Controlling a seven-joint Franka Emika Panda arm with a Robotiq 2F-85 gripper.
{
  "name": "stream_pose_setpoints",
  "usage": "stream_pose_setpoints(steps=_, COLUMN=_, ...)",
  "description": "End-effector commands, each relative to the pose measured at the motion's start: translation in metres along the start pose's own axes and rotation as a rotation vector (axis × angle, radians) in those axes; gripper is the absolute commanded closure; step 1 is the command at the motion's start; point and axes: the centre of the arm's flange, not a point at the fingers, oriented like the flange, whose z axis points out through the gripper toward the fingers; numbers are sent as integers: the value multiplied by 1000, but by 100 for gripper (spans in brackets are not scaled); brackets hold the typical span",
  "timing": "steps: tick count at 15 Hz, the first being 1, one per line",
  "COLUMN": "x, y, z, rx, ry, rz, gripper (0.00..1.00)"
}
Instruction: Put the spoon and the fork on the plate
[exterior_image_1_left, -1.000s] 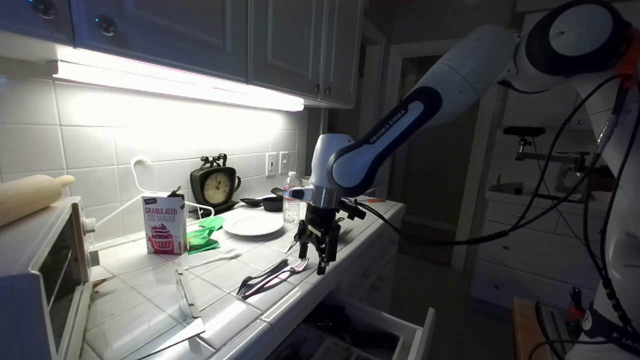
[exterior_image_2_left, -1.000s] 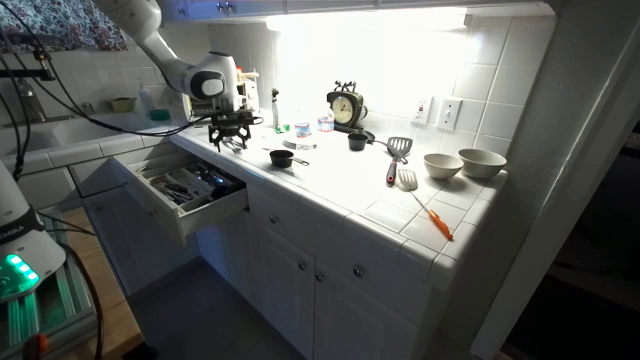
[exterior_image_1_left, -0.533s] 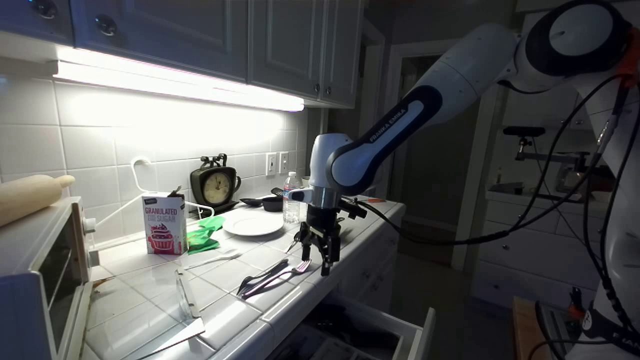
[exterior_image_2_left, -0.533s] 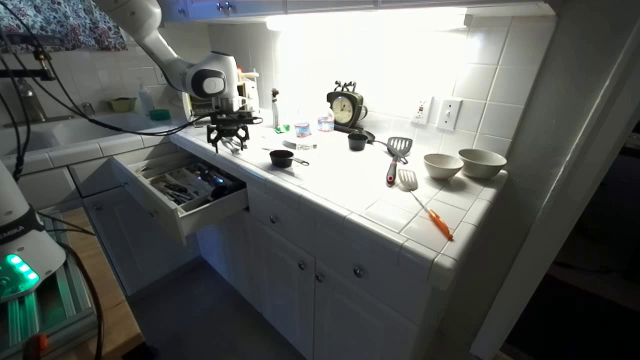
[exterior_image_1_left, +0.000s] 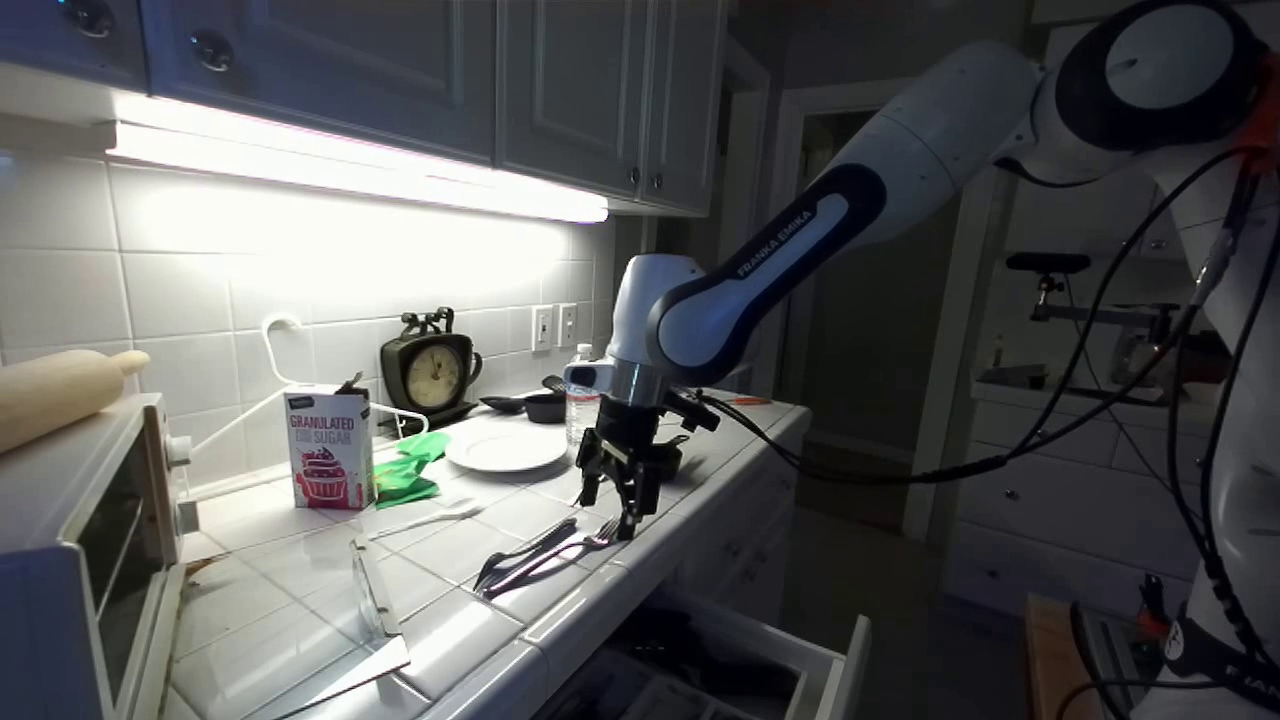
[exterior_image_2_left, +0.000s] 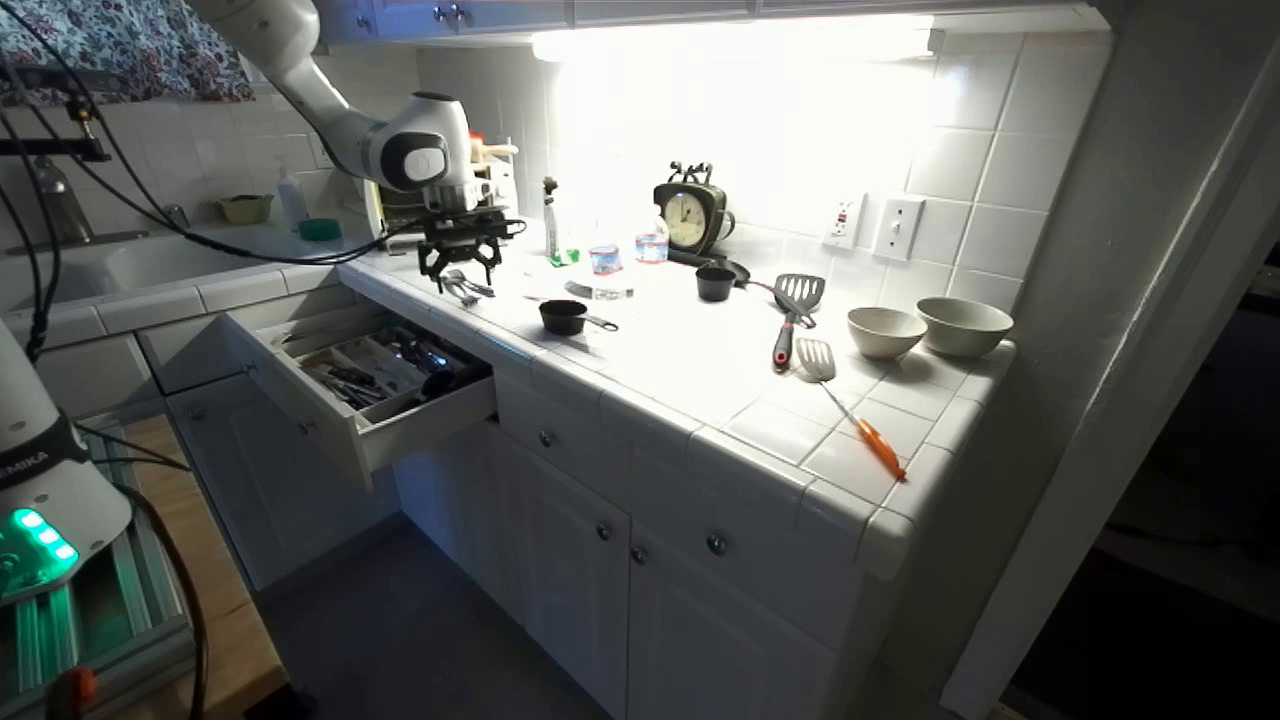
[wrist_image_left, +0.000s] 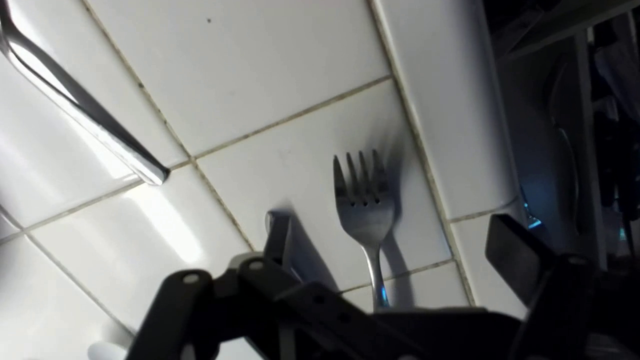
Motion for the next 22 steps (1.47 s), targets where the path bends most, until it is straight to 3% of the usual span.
stream_pose_setpoints(steps=1, x=19, y=-6, z=5, rx=-12, ry=7, rz=-21, gripper=0)
stream_pose_setpoints(steps=11, x=36, y=-19, z=24, rx=-25, ry=32, rz=-57, gripper=3)
stream_pose_setpoints(steps=12, x=36, y=-18, z=26, rx=-27, ry=34, rz=-56, gripper=21)
stream_pose_setpoints(steps=14, x=35, y=-18, z=28, rx=-29, ry=37, rz=-54, gripper=30)
stream_pose_setpoints(steps=22, x=38, y=-19, z=28, rx=-31, ry=40, rz=-54, gripper=87)
